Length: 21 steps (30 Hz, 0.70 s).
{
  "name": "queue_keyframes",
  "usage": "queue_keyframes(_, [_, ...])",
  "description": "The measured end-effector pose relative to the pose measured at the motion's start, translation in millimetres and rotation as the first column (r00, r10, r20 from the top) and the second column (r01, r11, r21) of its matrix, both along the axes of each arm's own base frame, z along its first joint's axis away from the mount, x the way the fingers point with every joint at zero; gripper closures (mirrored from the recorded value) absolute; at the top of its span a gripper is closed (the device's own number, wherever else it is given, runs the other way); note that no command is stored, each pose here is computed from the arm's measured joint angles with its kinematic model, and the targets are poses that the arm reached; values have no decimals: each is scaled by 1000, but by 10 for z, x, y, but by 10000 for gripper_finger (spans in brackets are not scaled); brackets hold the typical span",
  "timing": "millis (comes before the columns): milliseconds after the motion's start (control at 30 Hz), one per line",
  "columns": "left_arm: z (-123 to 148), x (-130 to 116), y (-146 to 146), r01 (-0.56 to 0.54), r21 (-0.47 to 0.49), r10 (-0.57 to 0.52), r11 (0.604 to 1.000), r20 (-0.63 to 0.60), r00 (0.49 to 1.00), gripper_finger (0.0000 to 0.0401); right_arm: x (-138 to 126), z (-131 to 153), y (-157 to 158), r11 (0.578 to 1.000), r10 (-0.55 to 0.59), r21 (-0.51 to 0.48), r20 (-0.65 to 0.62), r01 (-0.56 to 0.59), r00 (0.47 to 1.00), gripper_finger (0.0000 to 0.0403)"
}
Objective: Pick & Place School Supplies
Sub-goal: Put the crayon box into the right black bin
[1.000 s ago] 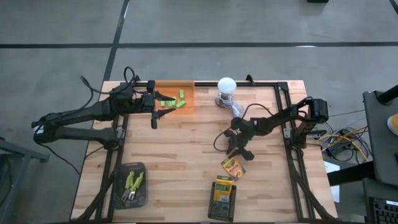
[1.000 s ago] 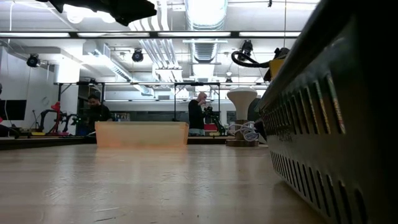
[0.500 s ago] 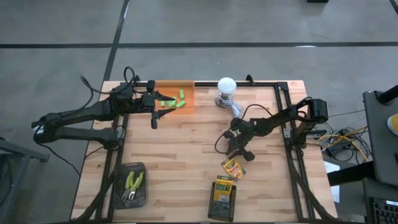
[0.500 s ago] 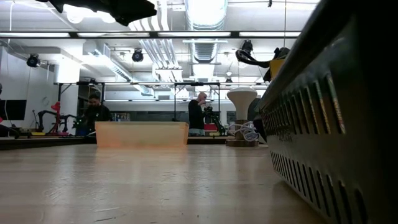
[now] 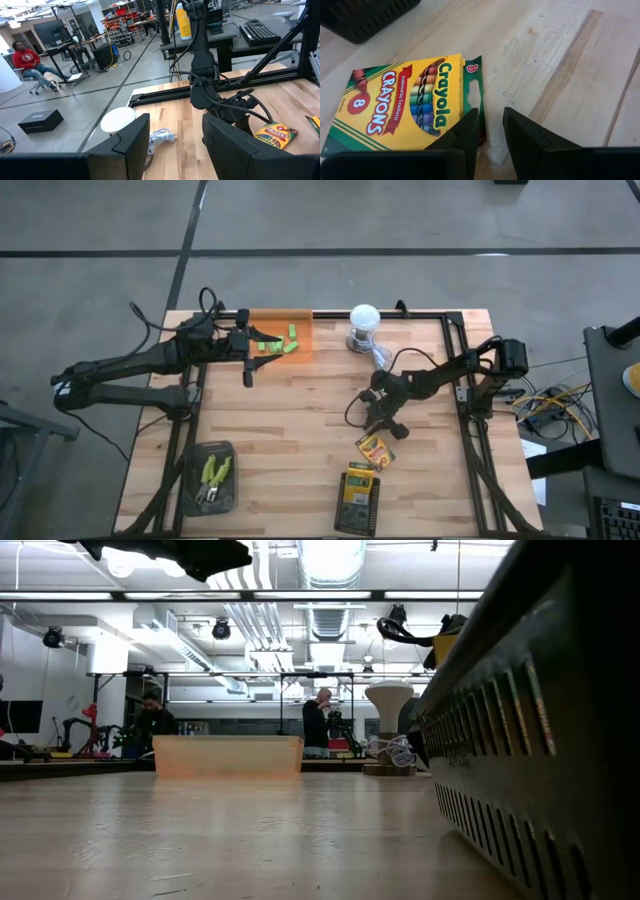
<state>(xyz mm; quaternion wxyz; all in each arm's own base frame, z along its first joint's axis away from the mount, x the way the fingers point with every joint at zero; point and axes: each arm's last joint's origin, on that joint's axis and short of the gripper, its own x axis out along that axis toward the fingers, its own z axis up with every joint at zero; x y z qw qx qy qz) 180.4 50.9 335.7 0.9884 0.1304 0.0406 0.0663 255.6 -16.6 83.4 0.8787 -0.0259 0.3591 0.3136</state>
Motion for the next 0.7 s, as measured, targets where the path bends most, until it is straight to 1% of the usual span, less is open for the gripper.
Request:
queue_keyframes(267, [0,0,0,0,0,0,1000,0,1000,213,-1,-3,-3,1000,-27,-6,-14,27,1000,321])
queue_keyframes(433, [0,-1,0,0,0,0,1000,0,1000,213,4,-9,-16,994,-107,-33,-47,106,993,332])
queue_keyframes(533, [0,0,0,0,0,0,1000,0,1000,213,10,-9,-24,990,-133,-54,-47,130,990,340])
queue_keyframes(700, [0,0,1,0,0,0,1000,0,1000,213,14,-11,-33,981,-192,-42,-77,189,978,349])
